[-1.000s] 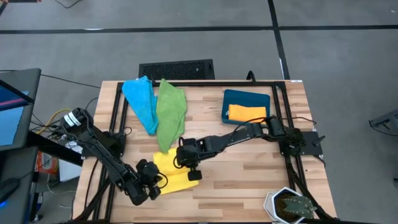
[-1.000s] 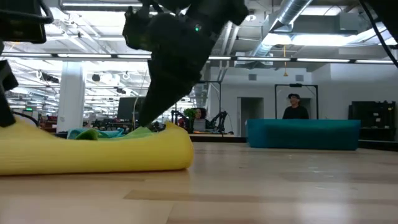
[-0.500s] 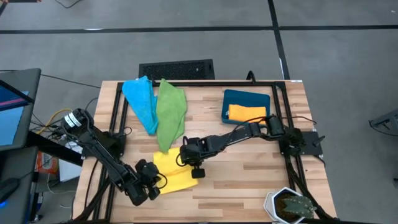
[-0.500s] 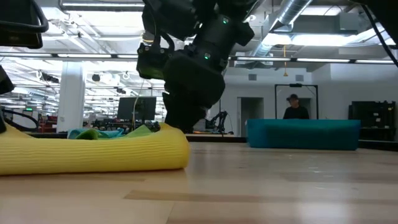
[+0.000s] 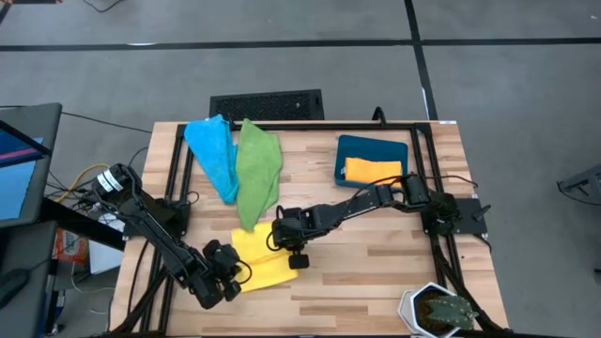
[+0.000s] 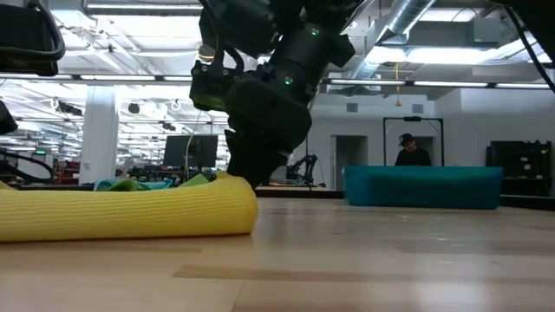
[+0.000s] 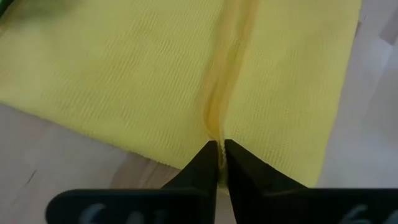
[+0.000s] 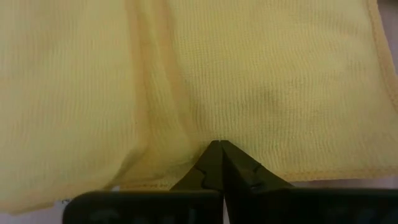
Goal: Fold microfiber towels
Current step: Fold the yellow microfiber cloth
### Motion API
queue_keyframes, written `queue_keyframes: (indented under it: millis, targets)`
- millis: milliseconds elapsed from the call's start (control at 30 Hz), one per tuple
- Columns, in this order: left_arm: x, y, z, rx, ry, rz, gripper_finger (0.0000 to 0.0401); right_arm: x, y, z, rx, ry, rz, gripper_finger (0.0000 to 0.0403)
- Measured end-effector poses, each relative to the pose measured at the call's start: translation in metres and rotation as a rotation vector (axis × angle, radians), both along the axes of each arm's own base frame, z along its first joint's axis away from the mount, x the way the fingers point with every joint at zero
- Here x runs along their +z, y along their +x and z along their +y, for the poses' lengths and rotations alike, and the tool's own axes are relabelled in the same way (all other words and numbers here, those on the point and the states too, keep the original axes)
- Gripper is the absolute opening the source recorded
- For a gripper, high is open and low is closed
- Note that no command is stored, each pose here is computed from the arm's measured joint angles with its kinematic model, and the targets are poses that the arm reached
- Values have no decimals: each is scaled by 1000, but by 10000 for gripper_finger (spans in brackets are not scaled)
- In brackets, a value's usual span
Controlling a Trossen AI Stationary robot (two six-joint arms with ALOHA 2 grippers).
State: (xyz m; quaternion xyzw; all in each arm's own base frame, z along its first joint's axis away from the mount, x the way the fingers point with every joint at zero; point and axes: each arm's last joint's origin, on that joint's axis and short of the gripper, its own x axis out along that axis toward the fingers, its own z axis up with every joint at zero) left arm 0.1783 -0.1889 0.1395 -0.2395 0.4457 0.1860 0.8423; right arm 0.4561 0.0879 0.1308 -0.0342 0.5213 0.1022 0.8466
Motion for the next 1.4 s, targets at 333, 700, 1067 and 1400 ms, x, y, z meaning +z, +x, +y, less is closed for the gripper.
queue_keyframes:
  millis: [333, 700, 1067, 1400]
  targets:
    - [-1, 1, 5, -2, 2, 61, 98, 0, 0, 0, 0, 0, 0, 26]
    - [29, -5, 17, 33, -10, -48, 172, 0, 0, 0, 0, 0, -5, 21]
    - [21, 3, -13, 25, -13, -302, 73, 0, 1, 0, -1, 2, -9, 23]
    - [-29, 9, -14, 83, 83, -168, 14, 2, 0, -4, -30, 11, 1, 22]
